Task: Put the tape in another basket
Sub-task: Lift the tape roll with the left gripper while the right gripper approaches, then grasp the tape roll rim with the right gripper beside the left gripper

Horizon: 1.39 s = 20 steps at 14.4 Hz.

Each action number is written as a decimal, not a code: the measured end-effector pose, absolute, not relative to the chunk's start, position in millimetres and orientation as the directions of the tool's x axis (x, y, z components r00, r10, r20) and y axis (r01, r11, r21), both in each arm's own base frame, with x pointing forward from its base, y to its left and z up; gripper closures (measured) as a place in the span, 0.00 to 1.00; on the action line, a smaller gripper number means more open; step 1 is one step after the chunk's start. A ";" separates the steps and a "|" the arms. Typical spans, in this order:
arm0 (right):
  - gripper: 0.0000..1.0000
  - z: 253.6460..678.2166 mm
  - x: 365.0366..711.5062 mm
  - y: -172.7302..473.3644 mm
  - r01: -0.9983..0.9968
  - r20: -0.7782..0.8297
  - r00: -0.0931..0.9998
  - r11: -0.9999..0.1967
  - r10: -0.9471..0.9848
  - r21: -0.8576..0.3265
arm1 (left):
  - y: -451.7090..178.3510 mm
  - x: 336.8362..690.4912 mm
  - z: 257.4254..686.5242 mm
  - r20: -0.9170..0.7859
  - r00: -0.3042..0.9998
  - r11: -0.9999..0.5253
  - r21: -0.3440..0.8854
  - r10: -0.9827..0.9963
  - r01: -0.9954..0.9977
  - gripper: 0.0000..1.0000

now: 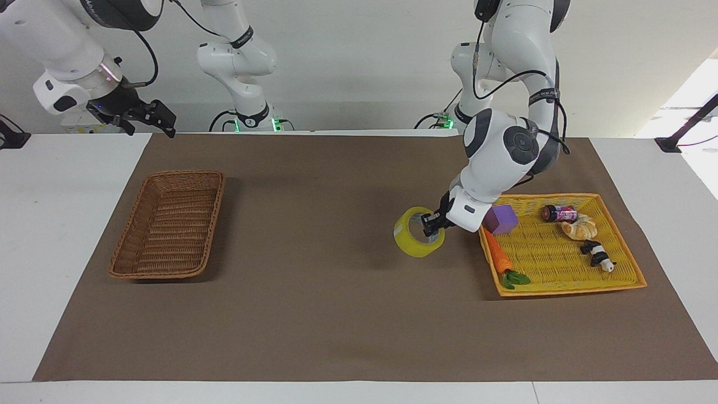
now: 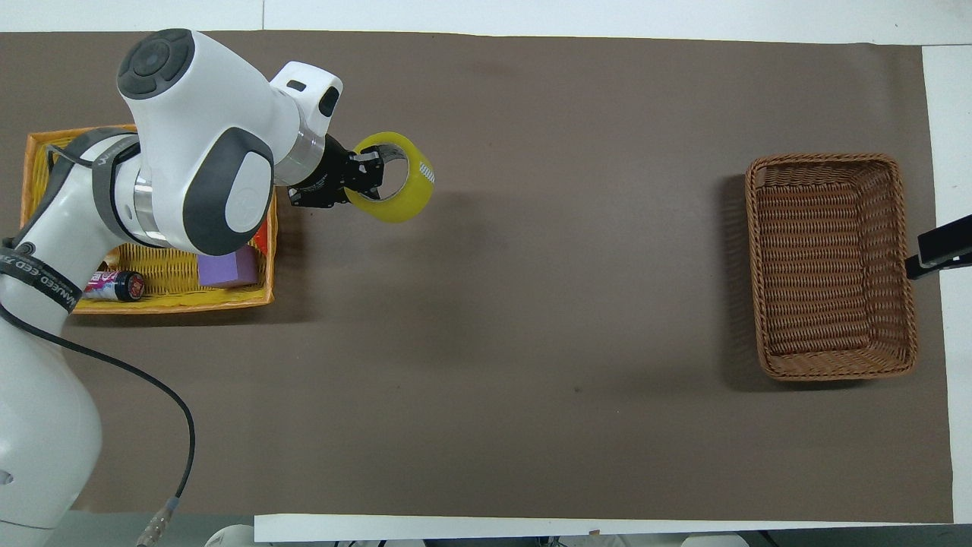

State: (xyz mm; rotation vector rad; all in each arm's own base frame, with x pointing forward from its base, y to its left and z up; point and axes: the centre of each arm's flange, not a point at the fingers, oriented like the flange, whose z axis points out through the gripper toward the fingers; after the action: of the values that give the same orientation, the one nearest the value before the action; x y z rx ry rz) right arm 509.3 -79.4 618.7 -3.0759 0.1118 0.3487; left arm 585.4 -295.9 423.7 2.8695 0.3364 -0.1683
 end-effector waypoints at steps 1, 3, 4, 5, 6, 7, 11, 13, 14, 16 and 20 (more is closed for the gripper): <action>0.00 619.1 510.1 -77.9 -0.022 -0.212 0.977 -0.997 -0.007 -0.069 | -295.9 585.3 423.7 -0.143 0.966 -0.942 0.230 0.214 0.243 0.78; 0.00 613.1 517.4 -67.7 0.035 -0.145 0.987 -0.977 0.067 -0.212 | -296.0 585.3 423.9 -0.143 0.966 -0.942 0.230 0.215 0.244 0.78; 0.00 604.3 521.0 -59.3 0.039 -0.122 0.989 -0.951 0.080 -0.308 | -296.0 585.2 424.0 -0.143 0.966 -0.942 0.230 0.215 0.244 0.78; 0.00 591.0 526.5 -47.5 0.031 -0.102 0.991 -0.909 0.081 -0.416 | -296.2 585.2 424.0 -0.143 0.966 -0.942 0.230 0.216 0.244 0.78; 0.00 572.3 534.9 -34.4 0.010 -0.085 0.994 -0.853 0.064 -0.522 | -296.9 584.8 424.0 -0.143 0.966 -0.942 0.230 0.215 0.243 0.78; 0.00 548.6 545.6 -19.2 -0.019 -0.071 0.997 -0.786 0.032 -0.618 | -299.1 583.6 424.1 -0.143 0.967 -0.943 0.230 0.211 0.240 0.78; 0.00 448.9 584.2 90.7 -0.161 -0.108 0.985 -0.509 -0.133 -0.846 | -311.2 576.5 424.1 -0.153 0.966 -0.945 0.227 0.206 0.237 0.78; 0.00 415.0 592.4 144.6 -0.201 -0.136 0.975 -0.432 -0.178 -0.879 | -318.5 571.3 424.5 -0.160 0.968 -0.948 0.224 0.193 0.226 0.78; 0.00 401.5 593.4 162.5 -0.209 -0.144 0.972 -0.404 -0.186 -0.891 | -323.6 567.7 424.8 -0.164 0.969 -0.951 0.222 0.183 0.217 0.78; 0.00 378.9 594.5 184.8 -0.236 -0.169 0.963 -0.351 -0.211 -0.906 | -332.4 561.4 424.9 -0.170 0.971 -0.954 0.218 0.169 0.204 0.78; 0.00 356.4 586.8 232.6 -0.275 -0.200 0.945 -0.295 -0.259 -0.915 | -341.3 554.1 424.7 -0.182 0.970 -0.958 0.210 0.158 0.195 0.78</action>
State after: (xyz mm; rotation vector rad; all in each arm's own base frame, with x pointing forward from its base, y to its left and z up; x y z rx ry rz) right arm 586.8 232.6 356.4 -1.8884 0.3899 0.0161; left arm 554.1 -341.3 424.7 2.8916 0.2624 -0.2411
